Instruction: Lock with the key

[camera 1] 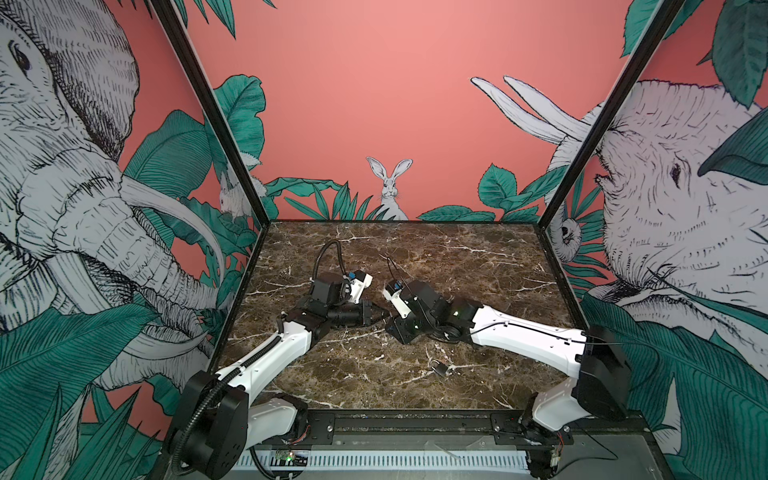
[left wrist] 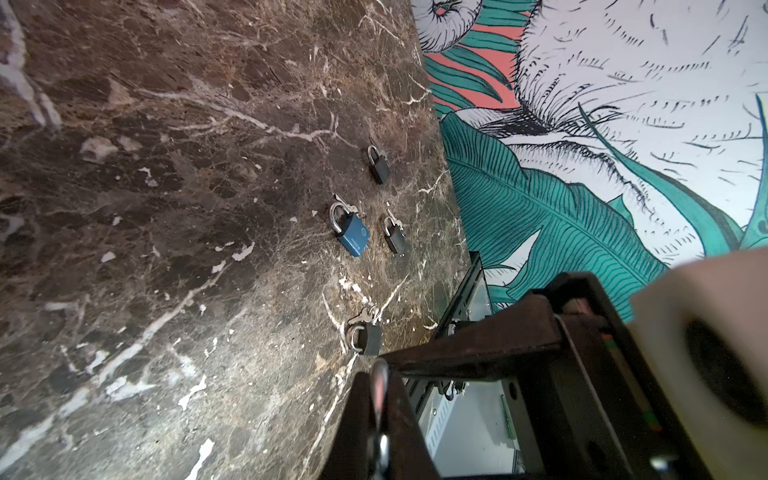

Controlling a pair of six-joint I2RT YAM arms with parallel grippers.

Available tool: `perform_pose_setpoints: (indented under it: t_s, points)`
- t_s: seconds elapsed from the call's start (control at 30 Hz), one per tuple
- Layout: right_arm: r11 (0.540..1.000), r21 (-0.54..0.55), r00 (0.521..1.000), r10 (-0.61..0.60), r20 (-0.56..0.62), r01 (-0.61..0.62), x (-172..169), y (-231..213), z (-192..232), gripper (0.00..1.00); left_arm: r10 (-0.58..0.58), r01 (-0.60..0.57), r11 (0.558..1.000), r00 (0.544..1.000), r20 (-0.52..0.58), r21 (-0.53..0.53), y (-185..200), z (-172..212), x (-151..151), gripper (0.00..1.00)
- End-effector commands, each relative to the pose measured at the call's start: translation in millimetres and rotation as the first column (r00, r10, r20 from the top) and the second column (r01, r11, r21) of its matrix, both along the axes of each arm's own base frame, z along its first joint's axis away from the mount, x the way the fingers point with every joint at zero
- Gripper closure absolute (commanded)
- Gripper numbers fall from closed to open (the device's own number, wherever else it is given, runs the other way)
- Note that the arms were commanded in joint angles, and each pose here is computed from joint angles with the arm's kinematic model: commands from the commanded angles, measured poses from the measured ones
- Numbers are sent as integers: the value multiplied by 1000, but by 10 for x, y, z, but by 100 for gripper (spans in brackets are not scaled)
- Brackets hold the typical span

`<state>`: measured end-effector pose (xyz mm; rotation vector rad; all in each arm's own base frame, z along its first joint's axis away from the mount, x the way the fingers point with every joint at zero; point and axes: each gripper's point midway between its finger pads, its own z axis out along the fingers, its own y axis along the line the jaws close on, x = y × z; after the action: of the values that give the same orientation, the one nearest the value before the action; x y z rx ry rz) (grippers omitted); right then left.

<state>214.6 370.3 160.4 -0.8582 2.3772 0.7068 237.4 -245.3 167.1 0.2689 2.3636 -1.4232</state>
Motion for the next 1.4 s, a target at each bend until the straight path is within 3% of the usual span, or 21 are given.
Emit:
perform_pose_setpoints:
  t_s: [0.0, 0.27, 0.4, 0.67, 0.9, 1.37]
  points:
    - [987, 159, 999, -25, 25, 20, 90, 109, 304, 44, 60, -60, 998, 998, 16, -13, 27, 6, 62, 100]
    - [894, 423, 989, -115, -94, 144, 246, -259, 381, 39, 221, -218, 974, 974, 53, -64, 133, 291, 246, 100]
    - [848, 503, 985, -158, -67, 170, 340, -497, 357, 43, 310, -303, 947, 949, 60, -108, 205, 487, 329, 100]
    - [842, 537, 990, -112, 80, 52, 322, -451, 551, 48, 357, -350, 925, 934, 24, -147, 214, 737, 287, 100]
    - [879, 477, 975, -82, 207, -27, 309, -336, 684, 48, 347, -343, 931, 938, 8, -125, 74, 811, 252, 100]
    - [905, 422, 964, -61, 257, -55, 398, -224, 660, 63, 309, -304, 943, 951, 20, -133, -95, 962, 259, 100]
